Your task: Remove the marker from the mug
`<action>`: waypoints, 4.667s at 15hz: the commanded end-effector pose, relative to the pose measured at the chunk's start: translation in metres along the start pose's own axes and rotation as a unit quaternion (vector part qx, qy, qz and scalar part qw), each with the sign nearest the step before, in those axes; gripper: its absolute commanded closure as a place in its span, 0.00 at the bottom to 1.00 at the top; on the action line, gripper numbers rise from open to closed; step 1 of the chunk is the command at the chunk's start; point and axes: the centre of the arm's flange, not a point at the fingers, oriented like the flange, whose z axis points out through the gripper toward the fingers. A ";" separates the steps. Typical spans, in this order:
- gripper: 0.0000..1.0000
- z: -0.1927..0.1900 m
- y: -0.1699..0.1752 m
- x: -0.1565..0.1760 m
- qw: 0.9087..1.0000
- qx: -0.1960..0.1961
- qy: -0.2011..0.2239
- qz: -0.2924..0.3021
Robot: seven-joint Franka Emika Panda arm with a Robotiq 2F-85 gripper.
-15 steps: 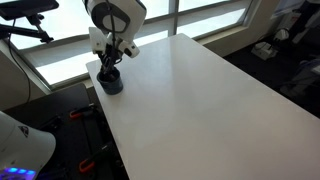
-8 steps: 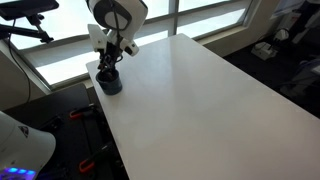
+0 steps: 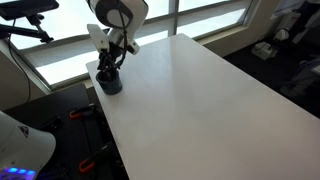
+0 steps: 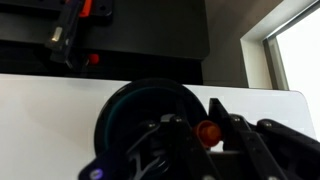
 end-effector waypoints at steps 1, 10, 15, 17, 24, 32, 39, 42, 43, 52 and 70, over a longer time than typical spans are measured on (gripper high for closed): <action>0.92 0.002 -0.003 -0.012 0.996 -0.086 0.009 0.003; 0.92 -0.011 -0.042 -0.030 0.982 -0.182 0.044 -0.036; 0.35 -0.030 -0.034 -0.038 0.968 -0.214 0.114 -0.063; 0.22 -0.040 -0.033 -0.044 0.961 -0.225 0.140 -0.081; 0.00 -0.047 -0.023 -0.062 0.954 -0.193 0.191 -0.126; 0.00 -0.038 -0.030 -0.074 0.951 -0.167 0.195 -0.171; 0.00 -0.025 -0.032 -0.076 0.939 -0.207 0.164 -0.219; 0.00 -0.022 -0.028 -0.077 0.932 -0.217 0.149 -0.248; 0.00 -0.021 -0.027 -0.076 0.930 -0.218 0.144 -0.259; 0.10 -0.017 -0.010 -0.071 0.920 -0.233 0.127 -0.290; 0.23 0.024 -0.003 -0.069 0.856 -0.259 0.179 -0.409</action>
